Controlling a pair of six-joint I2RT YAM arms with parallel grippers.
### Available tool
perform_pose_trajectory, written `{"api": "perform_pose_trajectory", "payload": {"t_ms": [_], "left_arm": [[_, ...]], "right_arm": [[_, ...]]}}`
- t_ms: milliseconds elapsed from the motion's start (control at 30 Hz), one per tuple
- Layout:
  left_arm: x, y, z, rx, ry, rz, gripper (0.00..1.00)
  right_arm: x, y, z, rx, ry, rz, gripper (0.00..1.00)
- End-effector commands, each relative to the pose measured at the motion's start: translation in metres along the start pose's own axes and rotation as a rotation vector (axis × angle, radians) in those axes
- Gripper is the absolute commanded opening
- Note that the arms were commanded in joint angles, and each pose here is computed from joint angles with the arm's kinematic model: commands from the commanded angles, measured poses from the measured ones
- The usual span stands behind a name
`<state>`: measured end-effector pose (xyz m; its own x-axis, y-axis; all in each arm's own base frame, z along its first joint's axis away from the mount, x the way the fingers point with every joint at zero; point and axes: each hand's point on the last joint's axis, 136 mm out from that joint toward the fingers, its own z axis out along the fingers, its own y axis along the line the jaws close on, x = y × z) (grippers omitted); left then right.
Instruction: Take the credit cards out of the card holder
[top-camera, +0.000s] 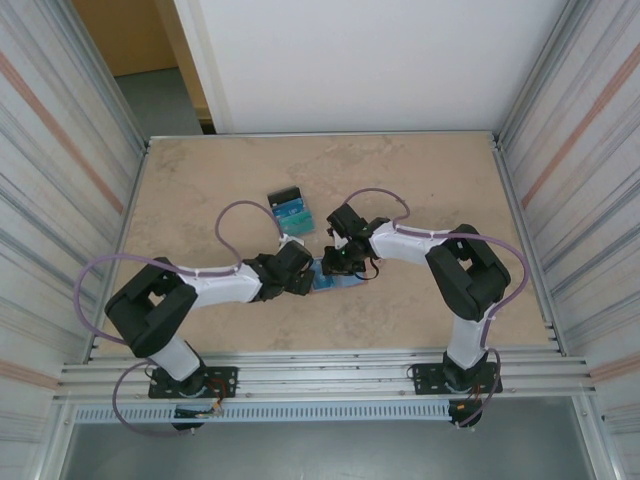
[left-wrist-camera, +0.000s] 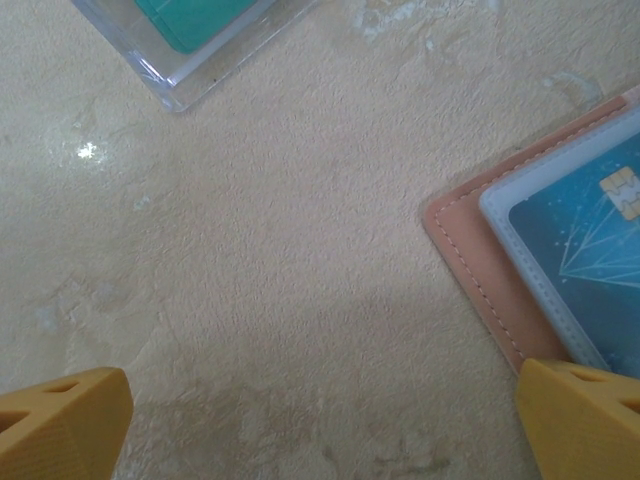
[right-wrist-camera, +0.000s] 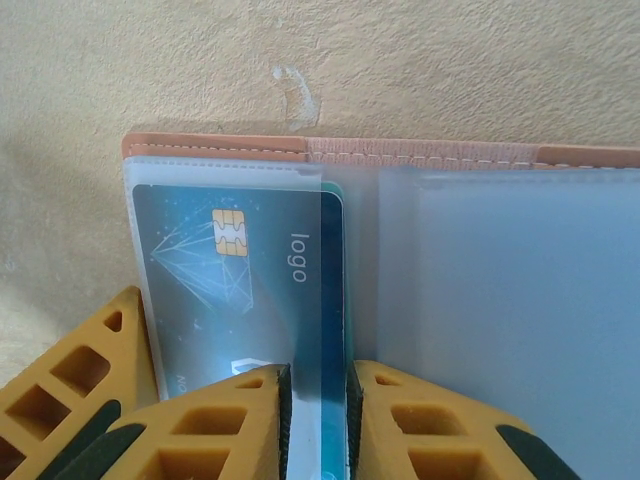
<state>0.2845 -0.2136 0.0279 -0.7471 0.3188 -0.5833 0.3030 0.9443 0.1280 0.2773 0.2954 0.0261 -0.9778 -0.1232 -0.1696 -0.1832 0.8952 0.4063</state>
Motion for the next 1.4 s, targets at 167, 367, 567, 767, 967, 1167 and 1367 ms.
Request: {"api": "perform_pose_trajectory", "payload": {"t_ms": [167,367,567,767,967,1167,1367], "left_arm": [[0.001,-0.003,0.000,-0.033,0.021,0.028,0.99],[0.002,-0.004,0.000,-0.046,0.027,0.042,0.99],[0.004,-0.002,0.000,-0.056,0.035,0.042,0.99],[0.007,0.000,-0.002,-0.058,0.046,0.039,0.99],[0.018,0.007,-0.007,-0.076,0.081,0.047,0.99],[0.025,0.014,-0.010,-0.102,0.104,0.050,0.99],[0.026,0.015,-0.010,-0.112,0.115,0.055,0.99]], "right_arm": [[0.008,-0.009,0.004,0.041,0.022,0.021,0.26],[0.009,-0.009,0.003,0.060,0.017,0.012,0.28],[0.011,-0.004,0.007,0.022,0.027,0.015,0.28],[0.016,0.014,0.010,-0.138,0.051,0.044,0.24],[0.009,0.029,-0.003,-0.319,0.024,0.075,0.23],[0.005,0.034,-0.012,-0.441,0.001,0.105,0.22],[0.002,0.032,-0.013,-0.489,-0.012,0.131,0.19]]}}
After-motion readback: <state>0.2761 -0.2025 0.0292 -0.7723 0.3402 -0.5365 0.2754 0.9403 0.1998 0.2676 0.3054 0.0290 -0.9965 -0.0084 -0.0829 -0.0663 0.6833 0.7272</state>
